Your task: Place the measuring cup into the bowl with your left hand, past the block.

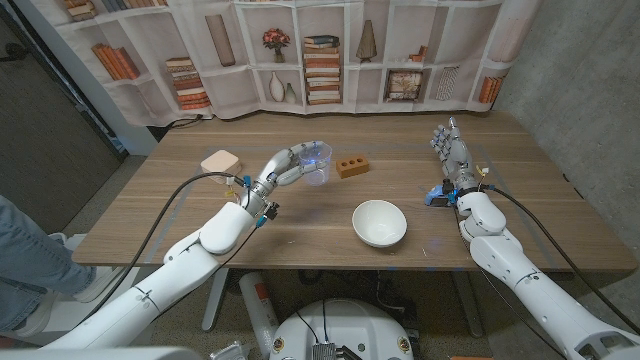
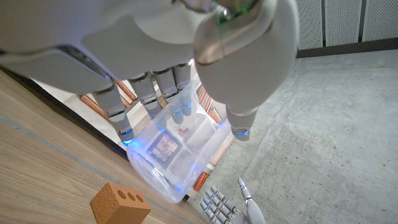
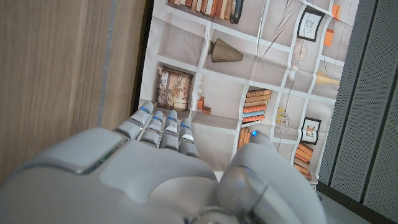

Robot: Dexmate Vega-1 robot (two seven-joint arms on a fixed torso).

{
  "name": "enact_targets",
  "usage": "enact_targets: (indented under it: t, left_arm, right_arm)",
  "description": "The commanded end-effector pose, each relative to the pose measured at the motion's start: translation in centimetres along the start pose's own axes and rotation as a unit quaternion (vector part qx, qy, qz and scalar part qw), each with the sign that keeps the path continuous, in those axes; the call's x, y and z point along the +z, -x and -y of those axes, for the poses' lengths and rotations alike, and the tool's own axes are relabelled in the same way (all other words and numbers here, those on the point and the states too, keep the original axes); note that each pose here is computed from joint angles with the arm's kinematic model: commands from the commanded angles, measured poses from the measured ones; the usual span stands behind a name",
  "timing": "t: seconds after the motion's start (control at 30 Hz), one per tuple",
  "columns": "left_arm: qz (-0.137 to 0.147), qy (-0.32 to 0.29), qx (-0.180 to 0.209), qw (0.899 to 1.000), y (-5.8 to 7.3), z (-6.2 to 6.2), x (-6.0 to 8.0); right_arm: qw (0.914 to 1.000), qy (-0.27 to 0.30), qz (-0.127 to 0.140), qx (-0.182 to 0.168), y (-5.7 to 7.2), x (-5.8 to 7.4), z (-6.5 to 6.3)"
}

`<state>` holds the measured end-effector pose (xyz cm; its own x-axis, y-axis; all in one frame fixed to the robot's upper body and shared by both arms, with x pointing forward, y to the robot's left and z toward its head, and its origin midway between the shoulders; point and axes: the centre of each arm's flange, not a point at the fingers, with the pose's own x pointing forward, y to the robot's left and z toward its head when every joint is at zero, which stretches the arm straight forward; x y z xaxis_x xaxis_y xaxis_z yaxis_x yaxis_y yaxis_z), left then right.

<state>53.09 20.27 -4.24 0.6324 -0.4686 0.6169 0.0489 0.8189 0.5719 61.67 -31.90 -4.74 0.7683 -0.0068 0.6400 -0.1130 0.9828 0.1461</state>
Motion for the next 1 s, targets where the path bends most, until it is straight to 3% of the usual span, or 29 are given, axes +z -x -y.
enact_targets:
  t: [0.03, 1.0]
  left_arm:
    - [0.013, -0.003, -0.014, 1.000, -0.7, 0.0, 0.3]
    - [0.035, -0.011, -0.060, 0.998, -2.6, 1.1, 1.2]
  right_arm:
    - [1.0000, 0.000, 0.003, -0.003, 0.4, 0.1, 0.2]
    - [1.0000, -0.002, 0.006, -0.004, 0.7, 0.1, 0.1]
